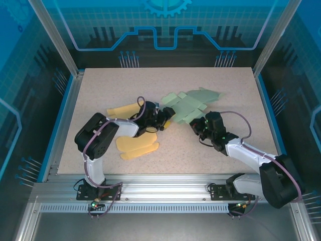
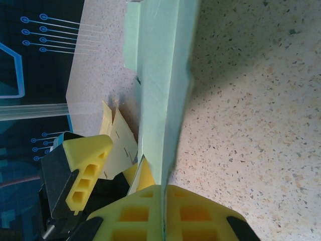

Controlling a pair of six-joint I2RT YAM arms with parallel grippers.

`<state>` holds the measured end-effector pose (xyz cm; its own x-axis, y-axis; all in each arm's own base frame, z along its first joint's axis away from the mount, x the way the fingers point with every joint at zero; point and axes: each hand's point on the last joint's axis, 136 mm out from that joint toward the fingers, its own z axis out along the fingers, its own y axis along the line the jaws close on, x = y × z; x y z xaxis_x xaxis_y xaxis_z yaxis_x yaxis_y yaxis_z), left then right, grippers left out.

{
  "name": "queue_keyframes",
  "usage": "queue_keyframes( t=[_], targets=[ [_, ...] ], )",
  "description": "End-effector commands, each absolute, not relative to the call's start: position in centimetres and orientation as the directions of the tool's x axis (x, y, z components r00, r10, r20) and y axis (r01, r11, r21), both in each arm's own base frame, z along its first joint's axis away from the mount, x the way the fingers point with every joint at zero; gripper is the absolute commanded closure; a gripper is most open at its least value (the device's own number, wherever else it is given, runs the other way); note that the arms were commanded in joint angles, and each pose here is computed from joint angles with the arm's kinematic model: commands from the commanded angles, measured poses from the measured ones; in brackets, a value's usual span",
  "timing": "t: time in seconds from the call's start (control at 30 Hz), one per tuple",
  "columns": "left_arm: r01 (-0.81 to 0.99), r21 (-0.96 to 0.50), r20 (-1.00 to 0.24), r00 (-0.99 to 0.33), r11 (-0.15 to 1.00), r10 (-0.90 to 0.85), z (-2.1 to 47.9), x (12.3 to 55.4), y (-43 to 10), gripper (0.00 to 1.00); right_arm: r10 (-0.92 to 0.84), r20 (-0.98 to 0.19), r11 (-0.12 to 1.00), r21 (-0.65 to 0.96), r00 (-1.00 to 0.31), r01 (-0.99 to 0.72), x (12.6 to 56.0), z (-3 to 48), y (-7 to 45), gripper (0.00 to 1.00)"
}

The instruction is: Fold the paper box

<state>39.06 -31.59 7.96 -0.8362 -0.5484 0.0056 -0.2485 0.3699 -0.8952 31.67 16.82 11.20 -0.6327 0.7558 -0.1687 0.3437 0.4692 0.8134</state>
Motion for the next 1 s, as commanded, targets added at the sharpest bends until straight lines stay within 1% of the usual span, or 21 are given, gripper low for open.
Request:
queue_keyframes(
  t=[0.0, 0.1, 0.17, 0.3, 0.37, 0.57, 0.67, 0.77, 0.83, 0.9, 0.93, 0.97],
  targets=[
    [-0.225, -0.917, 0.018, -0.849, 0.33, -0.529, 9.1, 39.8, -33.1, 0.32, 0.755, -0.173, 0.453, 0.835, -0.632, 0.312, 32.3, 12.5, 17.6, 1.0],
    [-0.233, -0.914, 0.025, -0.849, 0.332, -0.528, 8.5, 40.0, -33.4, 0.4, 0.753, -0.172, 0.452, 0.837, -0.635, 0.31, 32.2, 12.5, 17.7, 1.0],
    [-0.232, -0.913, 0.022, -0.85, 0.335, -0.527, 8.4, 40.1, -33.5, 0.42, 0.752, -0.171, 0.452, 0.837, -0.636, 0.309, 32.2, 12.5, 17.7, 1.0],
    [-0.222, -0.912, 0.006, -0.849, 0.346, -0.529, 8.5, 40.4, -33.5, 0.57, 0.75, -0.173, 0.457, 0.833, -0.638, 0.311, 32.0, 12.5, 17.6, 1.0],
    [-0.217, -0.907, -0.006, -0.849, 0.36, -0.528, 8.5, 40.4, -33.5, 0.62, 0.75, -0.174, 0.461, 0.829, -0.638, 0.316, 31.9, 12.3, 17.5, 1.0],
    [-0.171, -0.884, -0.086, -0.855, 0.434, -0.511, 8.8, 40.6, -33.1, 0.8, 0.746, -0.182, 0.477, 0.817, -0.64, 0.324, 31.1, 11.6, 17.0, 1.0],
    [-0.138, -0.874, -0.128, -0.86, 0.466, -0.494, 9.4, 40.7, -33.0, 0.84, 0.744, -0.193, 0.488, 0.81, -0.64, 0.324, 30.6, 11.4, 16.6, 1.0],
    [-0.085, -0.859, -0.186, -0.868, 0.506, -0.461, 10.3, 40.7, -32.9, 0.9, 0.733, -0.227, 0.517, 0.799, -0.642, 0.308, 30.3, 11.7, 16.2, 1.0],
    [-0.038, -0.836, -0.238, -0.874, 0.548, -0.424, 11.2, 40.6, -32.7, 0.93, 0.719, -0.257, 0.547, 0.782, -0.645, 0.298, 29.9, 12.0, 15.7, 0.93],
    [0.032, -0.792, -0.311, -0.88, 0.61, -0.358, 12.2, 40.4, -32.5, 0.95, 0.702, -0.297, 0.583, 0.761, -0.647, 0.284, 29.5, 12.6, 15.0, 0.79],
    [0.065, -0.768, -0.344, -0.881, 0.637, -0.325, 12.6, 40.3, -32.3, 0.96, 0.689, -0.319, 0.606, 0.745, -0.651, 0.277, 29.2, 12.9, 14.6, 0.71],
    [0.112, -0.737, -0.385, -0.88, 0.667, -0.277, 13.3, 40.1, -32.2, 0.96, 0.678, -0.342, 0.628, 0.73, -0.651, 0.27, 29.0, 13.4, 14.1, 0.6]
  ],
)
